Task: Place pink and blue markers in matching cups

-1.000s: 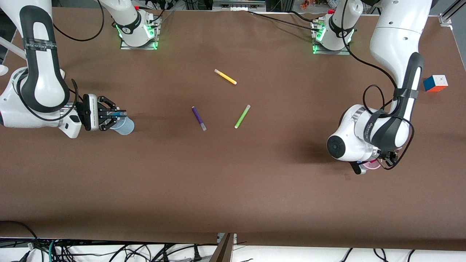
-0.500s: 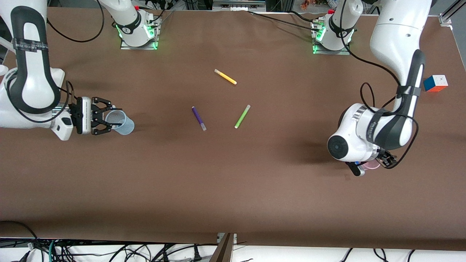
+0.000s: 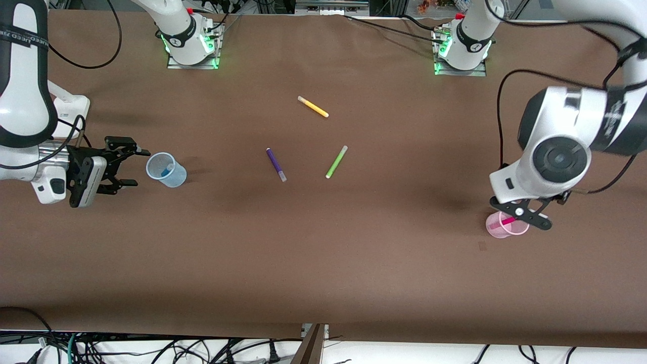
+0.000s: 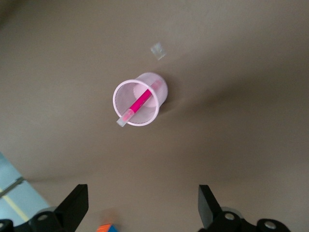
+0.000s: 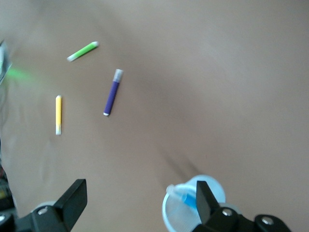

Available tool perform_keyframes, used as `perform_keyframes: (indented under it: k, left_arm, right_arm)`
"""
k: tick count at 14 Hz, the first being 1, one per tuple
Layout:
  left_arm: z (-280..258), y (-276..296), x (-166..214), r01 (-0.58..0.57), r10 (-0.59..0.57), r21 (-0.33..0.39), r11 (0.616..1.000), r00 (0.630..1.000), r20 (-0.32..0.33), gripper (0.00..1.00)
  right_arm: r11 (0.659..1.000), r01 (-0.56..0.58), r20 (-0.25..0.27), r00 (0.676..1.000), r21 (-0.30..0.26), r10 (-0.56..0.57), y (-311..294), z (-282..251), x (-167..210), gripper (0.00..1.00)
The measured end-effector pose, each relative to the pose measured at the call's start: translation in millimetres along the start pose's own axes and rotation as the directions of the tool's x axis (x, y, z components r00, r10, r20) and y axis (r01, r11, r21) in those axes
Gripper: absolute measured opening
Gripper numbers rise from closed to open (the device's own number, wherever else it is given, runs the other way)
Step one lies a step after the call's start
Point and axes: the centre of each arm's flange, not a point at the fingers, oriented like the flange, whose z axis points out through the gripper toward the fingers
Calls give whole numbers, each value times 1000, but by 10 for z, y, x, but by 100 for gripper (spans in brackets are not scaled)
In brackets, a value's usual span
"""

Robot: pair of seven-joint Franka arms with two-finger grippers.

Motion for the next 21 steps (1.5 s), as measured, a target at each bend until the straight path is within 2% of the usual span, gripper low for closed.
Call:
perform_keyframes:
  k: [3, 6, 8, 9, 11, 13, 14, 16, 18, 19, 21]
  left_arm:
    - [-540, -136, -274, 100, -107, -149, 984, 993, -40, 100]
    - [-918, -449, -606, 216, -240, -237, 947, 967, -79, 100]
    - [-1083, -445, -877, 321, -361, -291, 901, 928, -94, 100]
    - [-1096, -411, -984, 353, -401, -297, 887, 908, -121, 100]
    - [-937, -336, -1122, 377, -437, -300, 876, 885, -163, 100]
    - [-772, -250, -1204, 379, -433, -298, 876, 890, -139, 100]
    - [-745, -233, -1210, 379, -432, -297, 876, 892, -134, 100]
    - [-741, -232, -1207, 380, -432, -298, 876, 892, -134, 100]
    - [-741, -231, -1207, 380, -432, -298, 876, 892, -133, 100]
    - [-741, -232, -1207, 380, -433, -298, 876, 892, -133, 100]
    - [-741, -232, -1207, 381, -433, -298, 875, 892, -133, 100]
  right_arm:
    - [979, -189, 72, 978, -79, 195, -49, -76, 38, 100]
    - [919, -367, 116, 916, -145, 384, -174, 21, 151, 100]
    - [861, -440, 145, 863, -255, 484, -389, 87, 320, 100]
    - [827, -466, 140, 839, -316, 526, -544, 75, 399, 100]
    - [783, -451, 120, 831, -428, 544, -839, -121, 442, 100]
    - [753, -426, 84, 842, -501, 532, -1062, -496, 326, 100]
    - [738, -428, 50, 848, -521, 527, -1167, -730, 228, 100]
    - [719, -450, -28, 856, -529, 516, -1387, -1165, 19, 100]
    - [706, -473, -78, 854, -527, 514, -1551, -1437, -170, 100]
    - [692, -498, -95, 841, -523, 533, -1586, -1498, -245, 100]
    - [636, -583, -127, 780, -506, 613, -1601, -1492, -317, 100]
